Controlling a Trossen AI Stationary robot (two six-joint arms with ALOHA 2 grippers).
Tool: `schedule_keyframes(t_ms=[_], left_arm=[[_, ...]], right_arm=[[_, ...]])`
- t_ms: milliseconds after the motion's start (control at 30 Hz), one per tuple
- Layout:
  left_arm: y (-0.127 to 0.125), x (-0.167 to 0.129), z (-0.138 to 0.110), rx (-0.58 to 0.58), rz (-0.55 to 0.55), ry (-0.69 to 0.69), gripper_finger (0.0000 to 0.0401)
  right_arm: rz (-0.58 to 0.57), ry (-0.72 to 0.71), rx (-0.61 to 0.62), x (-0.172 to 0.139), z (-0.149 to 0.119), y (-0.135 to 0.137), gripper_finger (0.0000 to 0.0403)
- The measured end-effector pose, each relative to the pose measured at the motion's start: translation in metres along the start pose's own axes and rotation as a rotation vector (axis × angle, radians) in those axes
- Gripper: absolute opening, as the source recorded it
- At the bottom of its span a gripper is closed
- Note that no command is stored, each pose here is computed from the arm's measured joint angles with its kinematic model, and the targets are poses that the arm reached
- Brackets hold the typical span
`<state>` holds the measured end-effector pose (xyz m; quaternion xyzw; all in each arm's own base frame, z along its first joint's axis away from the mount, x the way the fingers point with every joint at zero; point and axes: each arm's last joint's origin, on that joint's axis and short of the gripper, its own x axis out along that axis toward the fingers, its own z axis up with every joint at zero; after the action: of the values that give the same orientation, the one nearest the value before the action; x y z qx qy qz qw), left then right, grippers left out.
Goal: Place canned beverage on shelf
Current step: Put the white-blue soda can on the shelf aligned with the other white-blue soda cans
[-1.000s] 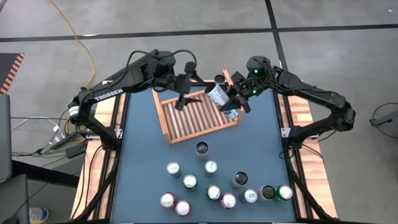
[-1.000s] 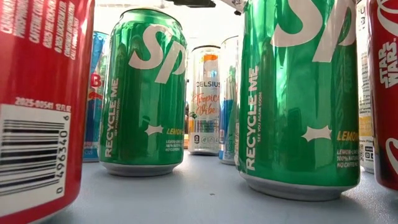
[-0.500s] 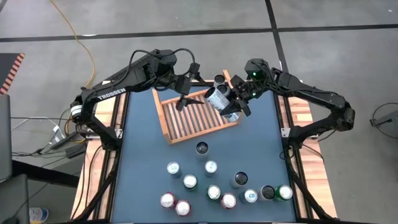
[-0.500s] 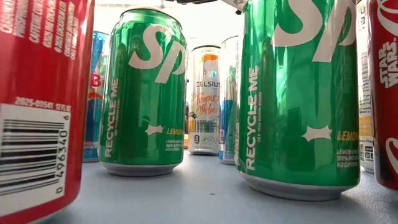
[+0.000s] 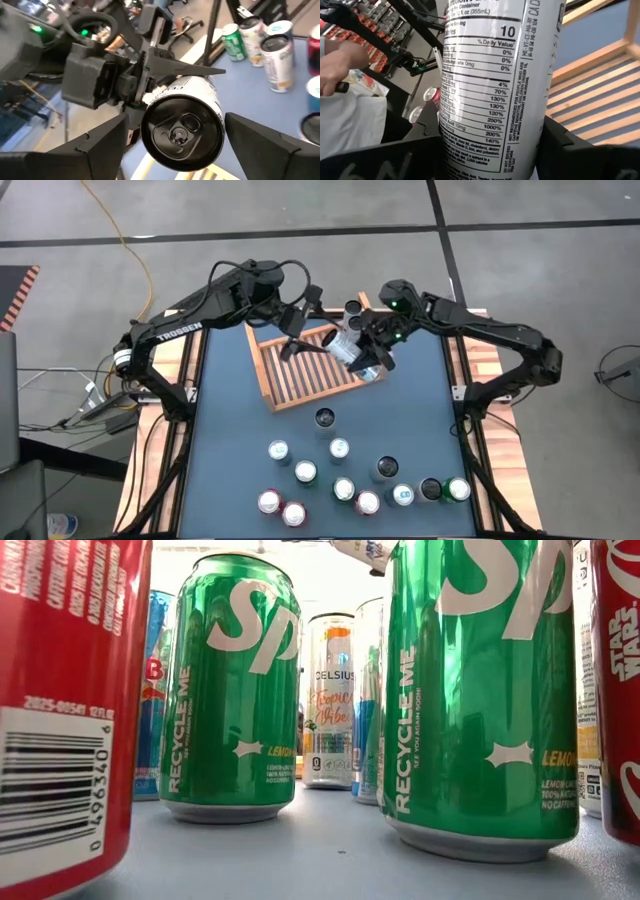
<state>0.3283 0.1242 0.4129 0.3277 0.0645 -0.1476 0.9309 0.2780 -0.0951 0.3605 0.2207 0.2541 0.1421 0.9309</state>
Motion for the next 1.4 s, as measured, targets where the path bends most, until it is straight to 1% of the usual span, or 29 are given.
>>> schedule_keyframes(t_ms=[67, 200, 400, 533, 600, 733, 900, 1000, 1200, 1300, 1400], left_arm=[[-0.002, 0.0, -0.002, 0.01, -0.02, 0.014, 0.0314], [-0.005, 0.001, -0.002, 0.056, -0.045, 0.022, 0.0314], [-0.007, 0.002, -0.002, 0.063, -0.068, 0.008, 0.0314], [-0.008, 0.008, -0.007, 0.068, -0.089, 0.01, 0.0314], [-0.009, 0.008, -0.007, 0.068, -0.097, 0.001, 0.0314], [-0.011, 0.01, -0.003, 0.105, -0.109, -0.023, 0.0314], [-0.011, 0.011, -0.003, 0.11, -0.121, -0.035, 0.0313], [-0.013, 0.015, -0.005, 0.126, -0.134, -0.043, 0.03], [-0.013, 0.016, -0.004, 0.14, -0.132, -0.055, 0.0247], [-0.013, 0.017, -0.004, 0.143, -0.128, -0.054, 0.0245], [-0.013, 0.017, -0.004, 0.139, -0.13, -0.052, 0.025]], right_arm=[[0.01, 0.013, 0.019, 0.004, -0.001, -0.001, 0.0162], [0.013, 0.006, 0.021, 0.004, 0.0, -0.001, 0.0162], [0.04, -0.022, 0.009, 0.005, 0.004, 0.002, 0.0162], [0.051, -0.017, 0.01, 0.007, 0.003, 0.004, 0.0162], [0.05, -0.011, 0.017, 0.008, 0.003, 0.004, 0.0162], [0.051, -0.01, 0.017, 0.008, 0.003, 0.004, 0.0162], [0.046, -0.008, 0.025, 0.006, 0.002, 0.002, 0.0162], [0.045, -0.005, 0.027, 0.006, 0.002, 0.002, 0.0162], [0.044, 0.005, 0.028, 0.007, 0.0, 0.001, 0.0162], [0.044, 0.007, 0.025, 0.006, 0.0, 0.001, 0.0166], [0.044, 0.007, 0.036, 0.006, 0.0, 0.001, 0.0183]])
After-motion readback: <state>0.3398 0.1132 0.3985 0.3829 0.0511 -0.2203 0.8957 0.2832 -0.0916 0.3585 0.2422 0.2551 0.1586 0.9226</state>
